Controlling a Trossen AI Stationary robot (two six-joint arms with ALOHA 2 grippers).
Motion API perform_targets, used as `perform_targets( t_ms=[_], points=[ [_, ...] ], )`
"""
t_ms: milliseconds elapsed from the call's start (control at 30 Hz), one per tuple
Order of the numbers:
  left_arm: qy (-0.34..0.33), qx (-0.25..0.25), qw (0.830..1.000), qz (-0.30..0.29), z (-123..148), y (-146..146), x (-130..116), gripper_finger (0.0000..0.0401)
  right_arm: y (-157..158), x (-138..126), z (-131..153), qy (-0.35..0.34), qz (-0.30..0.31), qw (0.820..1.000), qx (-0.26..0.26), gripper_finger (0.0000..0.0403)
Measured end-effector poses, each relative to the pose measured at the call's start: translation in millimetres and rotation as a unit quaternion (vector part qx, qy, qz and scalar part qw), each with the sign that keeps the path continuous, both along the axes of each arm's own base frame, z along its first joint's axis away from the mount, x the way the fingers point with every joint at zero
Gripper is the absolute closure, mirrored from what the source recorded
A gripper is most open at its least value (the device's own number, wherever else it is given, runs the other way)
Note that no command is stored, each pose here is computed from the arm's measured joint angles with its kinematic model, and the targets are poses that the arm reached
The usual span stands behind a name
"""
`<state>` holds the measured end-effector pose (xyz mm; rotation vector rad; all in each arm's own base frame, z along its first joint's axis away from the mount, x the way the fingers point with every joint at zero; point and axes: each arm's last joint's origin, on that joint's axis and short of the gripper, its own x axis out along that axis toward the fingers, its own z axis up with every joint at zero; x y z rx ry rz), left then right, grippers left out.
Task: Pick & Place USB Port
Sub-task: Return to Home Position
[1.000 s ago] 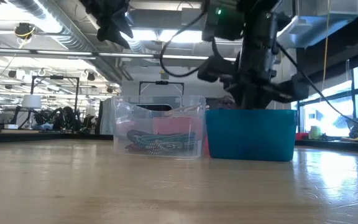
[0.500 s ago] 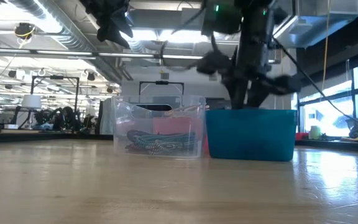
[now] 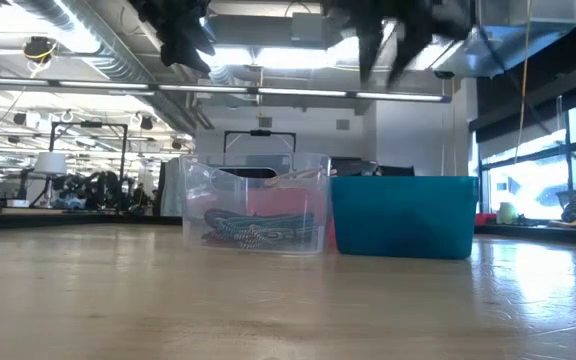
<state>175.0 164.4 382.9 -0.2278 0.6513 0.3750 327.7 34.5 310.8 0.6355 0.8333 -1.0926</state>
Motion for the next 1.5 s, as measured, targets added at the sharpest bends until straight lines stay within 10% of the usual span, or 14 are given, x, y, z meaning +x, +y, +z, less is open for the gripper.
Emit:
perform_targets(
  t_ms=[133, 367, 733, 1033, 1267, 1500],
  points=[
    [0.004, 0.007, 1.000, 0.001, 0, 0, 0, 0.0132, 13, -13, 57, -0.015, 0.042, 0.989, -0.140, 0.0243],
    [0.001, -0.005, 1.000, 0.020, 0, 1, 0, 0.0132, 23, -36, 130, -0.005, 0.172, 0.957, -0.233, 0.0302],
    [-0.003, -0.015, 0.999, 0.028, 0, 1, 0, 0.0132, 15, -84, 183, 0.001, 0.331, 0.913, -0.238, 0.0398],
    [-0.002, -0.015, 0.999, 0.028, 0, 1, 0, 0.0132, 13, -83, 160, 0.059, 0.414, 0.889, -0.184, 0.0401],
    [-0.002, -0.015, 0.999, 0.028, 0, 1, 0, 0.0132, -3, -148, 97, 0.126, 0.405, 0.898, -0.117, 0.0402],
    [-0.002, -0.015, 0.999, 0.028, 0, 1, 0, 0.0132, 6, -186, 31, -0.056, 0.444, 0.894, -0.003, 0.0402]
  ],
)
